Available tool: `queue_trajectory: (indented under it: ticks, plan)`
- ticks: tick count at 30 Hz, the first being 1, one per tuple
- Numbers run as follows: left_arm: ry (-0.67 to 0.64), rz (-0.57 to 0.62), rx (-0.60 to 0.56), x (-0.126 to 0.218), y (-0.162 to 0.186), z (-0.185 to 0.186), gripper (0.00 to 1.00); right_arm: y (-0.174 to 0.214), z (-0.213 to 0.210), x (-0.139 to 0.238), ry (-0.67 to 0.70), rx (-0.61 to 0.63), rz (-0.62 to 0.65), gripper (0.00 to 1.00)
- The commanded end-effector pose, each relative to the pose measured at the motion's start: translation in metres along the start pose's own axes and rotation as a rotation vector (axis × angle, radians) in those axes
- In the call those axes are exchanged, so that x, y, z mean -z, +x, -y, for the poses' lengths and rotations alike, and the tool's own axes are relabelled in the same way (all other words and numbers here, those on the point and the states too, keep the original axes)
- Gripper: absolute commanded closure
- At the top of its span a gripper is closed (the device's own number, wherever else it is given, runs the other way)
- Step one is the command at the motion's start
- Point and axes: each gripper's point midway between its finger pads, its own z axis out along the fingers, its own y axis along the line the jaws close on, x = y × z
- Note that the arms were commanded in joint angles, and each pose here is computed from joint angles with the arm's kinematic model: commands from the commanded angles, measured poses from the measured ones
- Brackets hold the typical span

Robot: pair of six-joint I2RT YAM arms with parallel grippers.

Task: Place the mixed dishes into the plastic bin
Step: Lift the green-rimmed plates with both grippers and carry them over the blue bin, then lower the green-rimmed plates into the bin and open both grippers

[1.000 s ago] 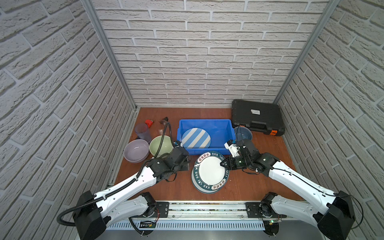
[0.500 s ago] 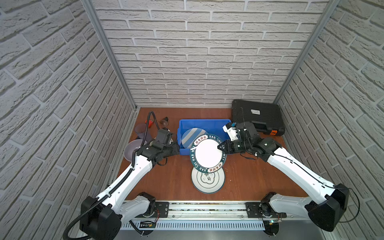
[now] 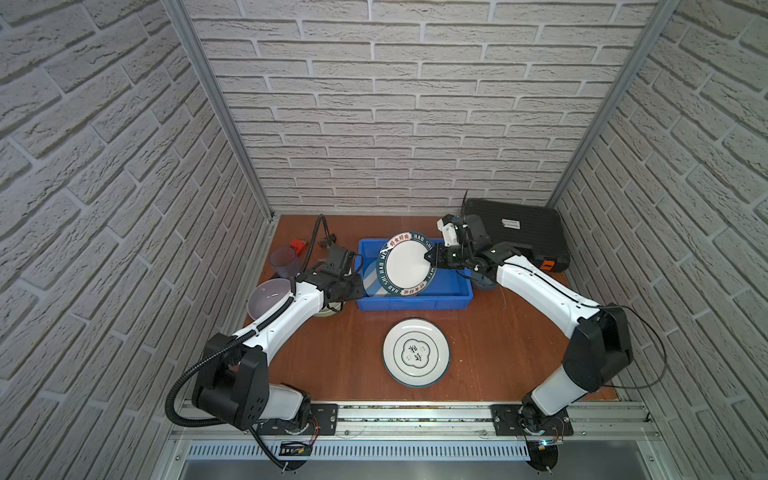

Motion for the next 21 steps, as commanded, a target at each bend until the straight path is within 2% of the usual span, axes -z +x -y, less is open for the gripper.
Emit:
queue_trajectory:
  ticks: [1,6,21]
  plan:
    - [0.022,0.050,-0.022,-0.001,-0.020,0.008,0.60,-0.033,-0.018,-0.012,-0.082,-0.005,0.098,0.94]
    - [0.020,0.028,-0.026,-0.007,-0.019,0.008,0.67,-0.026,-0.006,-0.051,-0.081,-0.040,0.056,0.94]
    - [0.024,0.034,-0.034,-0.006,-0.020,0.009,0.69,0.021,0.013,-0.118,-0.100,-0.115,-0.090,0.91]
